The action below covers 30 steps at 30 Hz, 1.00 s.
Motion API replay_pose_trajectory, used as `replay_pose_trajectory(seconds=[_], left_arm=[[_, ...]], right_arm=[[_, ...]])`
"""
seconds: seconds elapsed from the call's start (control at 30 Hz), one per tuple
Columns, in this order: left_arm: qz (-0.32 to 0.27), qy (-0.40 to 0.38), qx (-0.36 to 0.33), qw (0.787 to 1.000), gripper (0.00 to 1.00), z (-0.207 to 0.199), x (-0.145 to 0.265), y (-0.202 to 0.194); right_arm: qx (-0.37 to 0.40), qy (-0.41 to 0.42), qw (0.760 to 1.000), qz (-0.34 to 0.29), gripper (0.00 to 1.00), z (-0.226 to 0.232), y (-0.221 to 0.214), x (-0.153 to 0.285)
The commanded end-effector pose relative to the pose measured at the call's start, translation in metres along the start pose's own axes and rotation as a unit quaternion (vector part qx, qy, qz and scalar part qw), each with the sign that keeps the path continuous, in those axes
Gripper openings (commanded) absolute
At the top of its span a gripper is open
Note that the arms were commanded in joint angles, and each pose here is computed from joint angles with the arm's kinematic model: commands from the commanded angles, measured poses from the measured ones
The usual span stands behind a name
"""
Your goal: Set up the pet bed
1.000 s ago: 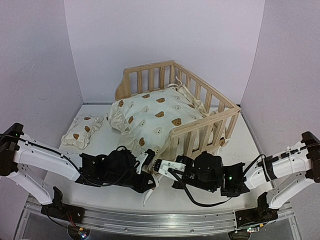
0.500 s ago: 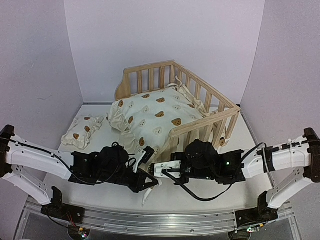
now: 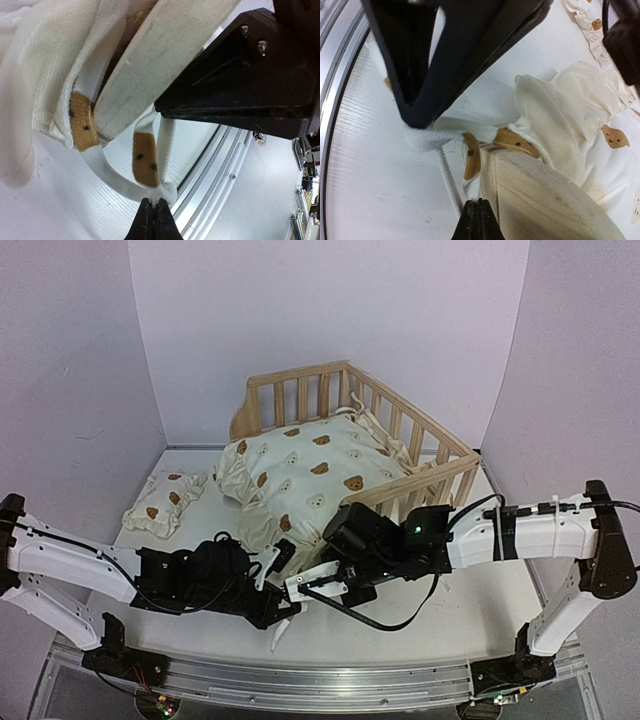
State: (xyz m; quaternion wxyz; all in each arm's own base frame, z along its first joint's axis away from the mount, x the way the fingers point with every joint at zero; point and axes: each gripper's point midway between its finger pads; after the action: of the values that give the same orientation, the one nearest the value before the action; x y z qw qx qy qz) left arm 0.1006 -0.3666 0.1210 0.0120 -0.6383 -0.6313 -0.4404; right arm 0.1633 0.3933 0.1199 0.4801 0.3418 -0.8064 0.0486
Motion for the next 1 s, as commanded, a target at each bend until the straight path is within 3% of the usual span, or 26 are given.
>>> replay_pose_trajectory(seconds=[0.0, 0.23, 0.5, 0.97], left_arm=[[-0.041, -0.029, 0.000, 0.999, 0.00, -0.016, 0.018, 0.016], [-0.046, -0.023, 0.009, 0.999, 0.00, -0.012, 0.015, 0.017], [-0.107, -0.024, 0.015, 0.994, 0.00, -0.021, 0.028, 0.046], [-0.175, 0.026, 0.035, 0.984, 0.00, -0.009, 0.039, 0.077]], right_arm=[[-0.022, 0.057, 0.998, 0.027, 0.01, 0.018, -0.016, 0.002], [-0.071, 0.061, 0.996, 0.003, 0.01, 0.009, -0.020, 0.011], [-0.119, 0.137, 0.983, -0.007, 0.02, 0.024, -0.022, 0.003], [-0.207, 0.205, 0.952, -0.098, 0.04, 0.015, -0.007, -0.015]])
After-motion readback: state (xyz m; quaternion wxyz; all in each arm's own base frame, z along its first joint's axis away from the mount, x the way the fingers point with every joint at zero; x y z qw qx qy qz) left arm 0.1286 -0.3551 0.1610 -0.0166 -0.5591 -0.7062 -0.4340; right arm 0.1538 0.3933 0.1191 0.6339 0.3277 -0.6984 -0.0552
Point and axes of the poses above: each gripper's point midway between its finger pads, its own x axis back along the fingers, its own z axis along the line the jaws close on, y = z × x, and after that the axes turned 8 degrees about x, right-handed
